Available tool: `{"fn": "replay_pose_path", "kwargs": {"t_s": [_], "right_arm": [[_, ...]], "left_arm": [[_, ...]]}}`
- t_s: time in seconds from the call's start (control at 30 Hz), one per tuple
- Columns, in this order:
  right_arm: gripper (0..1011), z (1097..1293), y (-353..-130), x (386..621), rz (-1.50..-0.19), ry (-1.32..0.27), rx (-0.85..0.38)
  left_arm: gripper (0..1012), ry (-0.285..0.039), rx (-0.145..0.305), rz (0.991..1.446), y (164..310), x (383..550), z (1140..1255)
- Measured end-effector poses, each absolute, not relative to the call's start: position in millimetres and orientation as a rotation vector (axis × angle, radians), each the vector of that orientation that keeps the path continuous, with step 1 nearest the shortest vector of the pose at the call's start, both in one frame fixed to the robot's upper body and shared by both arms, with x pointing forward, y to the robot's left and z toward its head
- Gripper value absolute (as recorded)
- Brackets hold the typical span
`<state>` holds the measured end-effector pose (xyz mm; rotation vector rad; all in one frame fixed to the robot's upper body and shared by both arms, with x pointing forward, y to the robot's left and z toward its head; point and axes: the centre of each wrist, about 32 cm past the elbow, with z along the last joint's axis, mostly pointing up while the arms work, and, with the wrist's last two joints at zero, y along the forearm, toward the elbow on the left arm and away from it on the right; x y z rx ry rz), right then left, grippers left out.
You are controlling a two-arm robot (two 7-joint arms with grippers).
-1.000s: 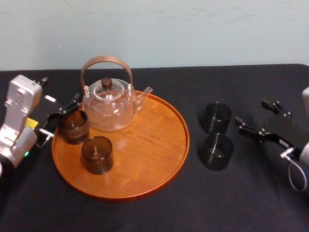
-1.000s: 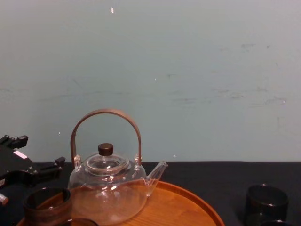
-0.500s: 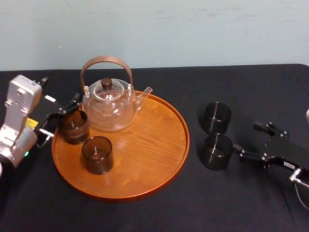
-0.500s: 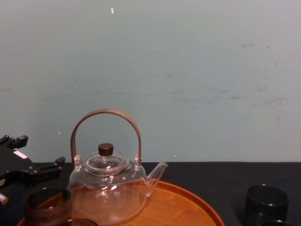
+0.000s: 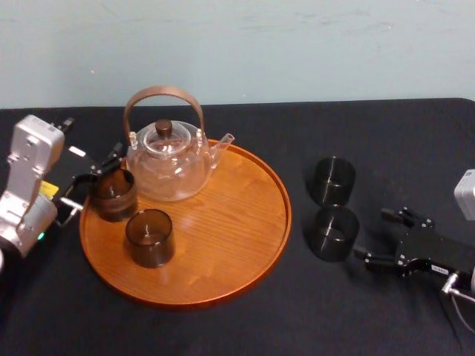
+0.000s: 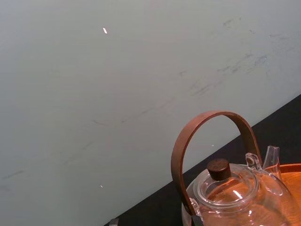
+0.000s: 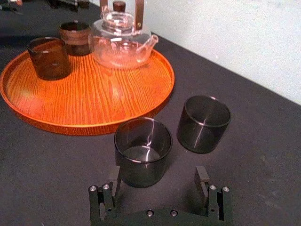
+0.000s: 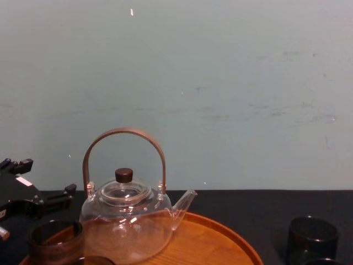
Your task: Pick up the glass from the table and place it on the tray.
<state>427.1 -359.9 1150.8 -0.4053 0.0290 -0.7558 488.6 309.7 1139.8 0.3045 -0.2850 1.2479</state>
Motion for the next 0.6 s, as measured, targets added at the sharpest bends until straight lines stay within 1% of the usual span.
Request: {"fn": "replay_pose_path", "kwargs": {"t_s": [0.17,0.6], "right_arm": [[1002,1148.0,-358.9,429.4,-0.757,0.039,-0.422],[1002,1145.7,-351.5,436.9,-0.712,0.04,-0.429]], "left_arm": [[1001,-0.285,0.304,1.248,309.7,488.6,1139.8],[1001,-0.285,0.304,1.248,309.6,488.6,1139.8]]}}
